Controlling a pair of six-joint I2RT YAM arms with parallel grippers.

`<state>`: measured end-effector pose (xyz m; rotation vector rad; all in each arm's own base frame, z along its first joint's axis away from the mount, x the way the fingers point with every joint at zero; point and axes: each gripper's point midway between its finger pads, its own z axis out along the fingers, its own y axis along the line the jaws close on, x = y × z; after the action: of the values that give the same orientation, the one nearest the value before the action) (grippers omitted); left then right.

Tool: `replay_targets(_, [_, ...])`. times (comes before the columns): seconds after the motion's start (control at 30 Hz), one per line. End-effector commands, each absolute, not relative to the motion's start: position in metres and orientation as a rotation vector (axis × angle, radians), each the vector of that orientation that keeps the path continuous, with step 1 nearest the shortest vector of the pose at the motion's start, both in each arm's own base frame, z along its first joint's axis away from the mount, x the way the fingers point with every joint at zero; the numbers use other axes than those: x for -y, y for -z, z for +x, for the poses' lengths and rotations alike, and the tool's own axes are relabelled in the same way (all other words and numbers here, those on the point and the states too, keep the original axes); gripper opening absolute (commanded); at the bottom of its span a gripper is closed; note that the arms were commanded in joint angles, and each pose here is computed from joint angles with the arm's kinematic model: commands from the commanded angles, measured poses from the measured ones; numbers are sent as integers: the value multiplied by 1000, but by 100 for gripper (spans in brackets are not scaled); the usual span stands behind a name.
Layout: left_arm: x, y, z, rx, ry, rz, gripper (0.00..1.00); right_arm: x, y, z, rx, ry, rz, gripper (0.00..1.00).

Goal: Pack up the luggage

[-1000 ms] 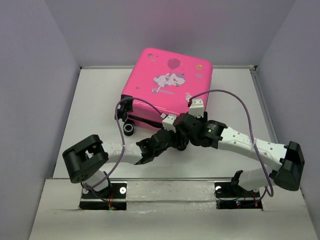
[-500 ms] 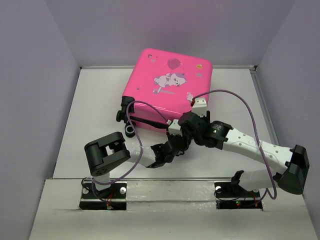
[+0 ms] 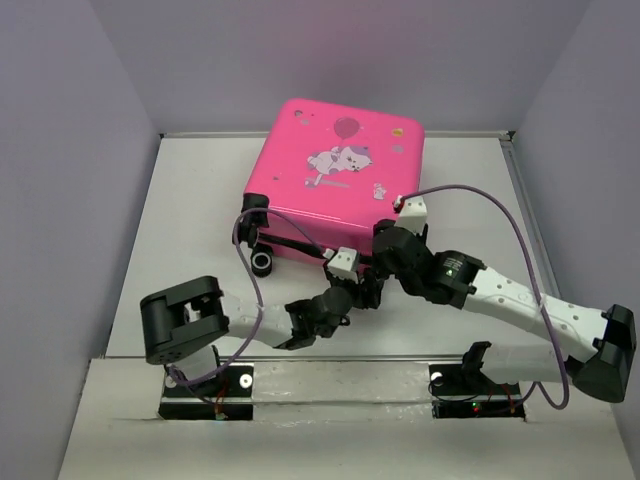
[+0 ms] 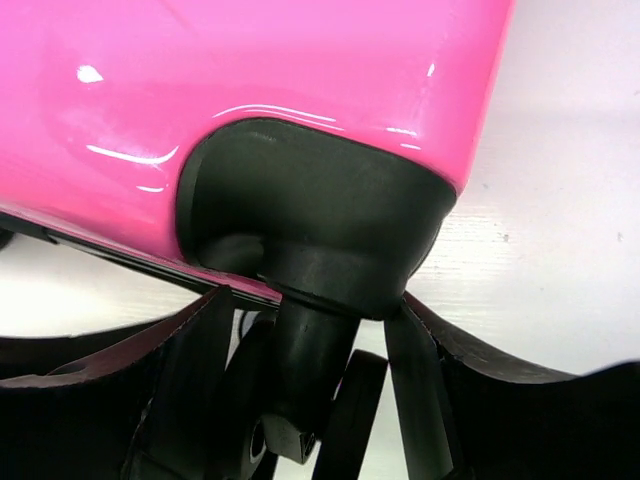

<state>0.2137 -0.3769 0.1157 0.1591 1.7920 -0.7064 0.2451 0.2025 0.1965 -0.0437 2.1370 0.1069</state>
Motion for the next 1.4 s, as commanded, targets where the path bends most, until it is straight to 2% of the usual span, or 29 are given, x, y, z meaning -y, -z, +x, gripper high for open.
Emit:
replay_targets(0.0, [372, -197, 190, -1658, 951, 125, 82, -202, -223, 233, -2080, -239, -90, 7])
replay_targets(0.07, [360, -192, 183, -1701, 954, 136, 84, -185, -218, 235, -2086, -200, -44, 7])
replay_targets(0.13, [342, -211, 176, -1684, 1001, 99, 89, -166, -207, 238, -2104, -148, 8, 7])
replay_targets(0.27, [303, -214, 179, -1822, 842, 85, 95, -129, -193, 246, -2118, -71, 88, 7])
replay_targets(0.4, [254, -238, 186, -1872, 779, -1, 98, -111, -212, 248, -2072, -84, 125, 18])
replay_targets(0.5, [208, -231, 194, -1919, 712, -93, 98, -108, -218, 250, -2064, -91, 121, 25])
replay_targets(0.53, [199, -230, 195, -1928, 700, -109, 98, -109, -216, 249, -2073, -85, 104, 30])
replay_targets(0.57, [184, -223, 194, -1957, 654, -126, 98, -110, -215, 249, -2080, -91, 98, 42])
replay_targets(0.7, [161, -226, 188, -1976, 591, -151, 99, -118, -219, 243, -2086, -165, 74, 75])
replay_targets(0.77, [155, -218, 189, -2012, 513, -134, 99, -122, -228, 240, -2072, -217, 57, 81])
replay_targets(0.87, [160, -213, 194, -2038, 459, -85, 99, -131, -251, 232, -2027, -330, 20, 85])
replay_targets(1.07, [172, -211, 209, -2031, 431, -34, 99, -147, -285, 212, -1932, -558, -34, 85])
replay_targets(1.13, [177, -207, 215, -2032, 445, -18, 99, -152, -290, 206, -1912, -621, -46, 82])
replay_targets(1.27, [176, -200, 226, -2030, 446, -33, 91, -186, -283, 193, -1911, -824, -137, 58])
replay_targets(1.3, [180, -204, 229, -2013, 475, -39, 81, -192, -278, 193, -1913, -858, -145, 43])
replay_targets(1.37, [186, -208, 232, -1990, 515, -38, 75, -211, -260, 185, -1921, -952, -185, 30])
